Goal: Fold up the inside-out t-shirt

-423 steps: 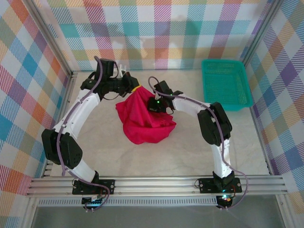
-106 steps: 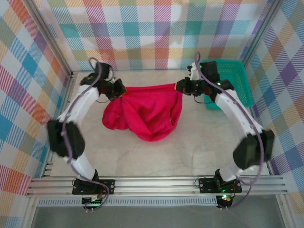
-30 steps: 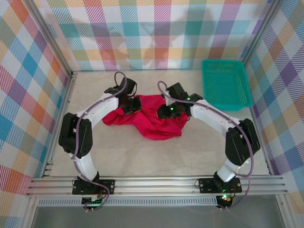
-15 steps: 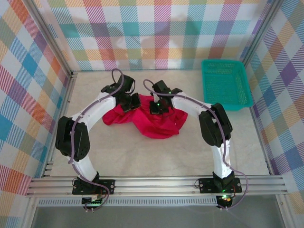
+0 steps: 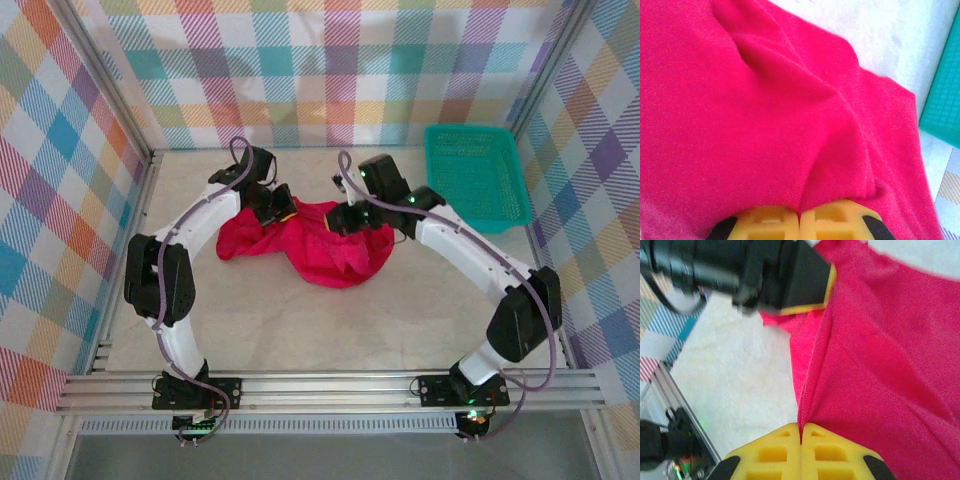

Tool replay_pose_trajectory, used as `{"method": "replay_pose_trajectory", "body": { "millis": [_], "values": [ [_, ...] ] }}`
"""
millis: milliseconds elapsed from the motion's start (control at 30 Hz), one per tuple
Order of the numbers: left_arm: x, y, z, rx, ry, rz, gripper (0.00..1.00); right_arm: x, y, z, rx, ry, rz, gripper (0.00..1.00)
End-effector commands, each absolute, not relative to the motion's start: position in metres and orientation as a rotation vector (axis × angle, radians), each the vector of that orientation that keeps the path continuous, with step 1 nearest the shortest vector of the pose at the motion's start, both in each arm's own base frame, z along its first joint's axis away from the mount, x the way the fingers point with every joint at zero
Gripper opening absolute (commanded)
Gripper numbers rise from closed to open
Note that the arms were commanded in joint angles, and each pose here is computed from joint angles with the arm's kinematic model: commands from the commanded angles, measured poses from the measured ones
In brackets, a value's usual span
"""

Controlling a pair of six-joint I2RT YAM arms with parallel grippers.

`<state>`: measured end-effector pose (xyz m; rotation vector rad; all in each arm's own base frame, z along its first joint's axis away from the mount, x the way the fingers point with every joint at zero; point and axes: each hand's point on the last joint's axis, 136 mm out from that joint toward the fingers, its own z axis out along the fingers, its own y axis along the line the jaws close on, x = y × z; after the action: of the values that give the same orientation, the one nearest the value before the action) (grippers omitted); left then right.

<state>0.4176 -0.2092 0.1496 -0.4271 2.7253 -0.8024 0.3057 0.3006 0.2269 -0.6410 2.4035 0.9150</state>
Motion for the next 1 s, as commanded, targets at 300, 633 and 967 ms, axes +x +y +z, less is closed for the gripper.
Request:
{"method": "replay_pose_trajectory", "body": {
  "millis": [300, 633, 967],
  "values": [
    [0.422, -0.200, 0.134, -0.454, 2.725, -0.752, 0.33, 0.261, 0.252, 0.120, -0.602, 2.561, 0.928, 0.02],
    [0.374, -0.209, 0.134, -0.376, 2.741, -0.830, 0.40, 0.293, 0.274, 0.172, -0.571, 2.488, 0.931, 0.41],
    [0.371, -0.221, 0.119, -0.380, 2.765, -0.848, 0.45, 0.290, 0.312, 0.109, -0.550, 2.682, 1.044, 0.32]
  ]
}}
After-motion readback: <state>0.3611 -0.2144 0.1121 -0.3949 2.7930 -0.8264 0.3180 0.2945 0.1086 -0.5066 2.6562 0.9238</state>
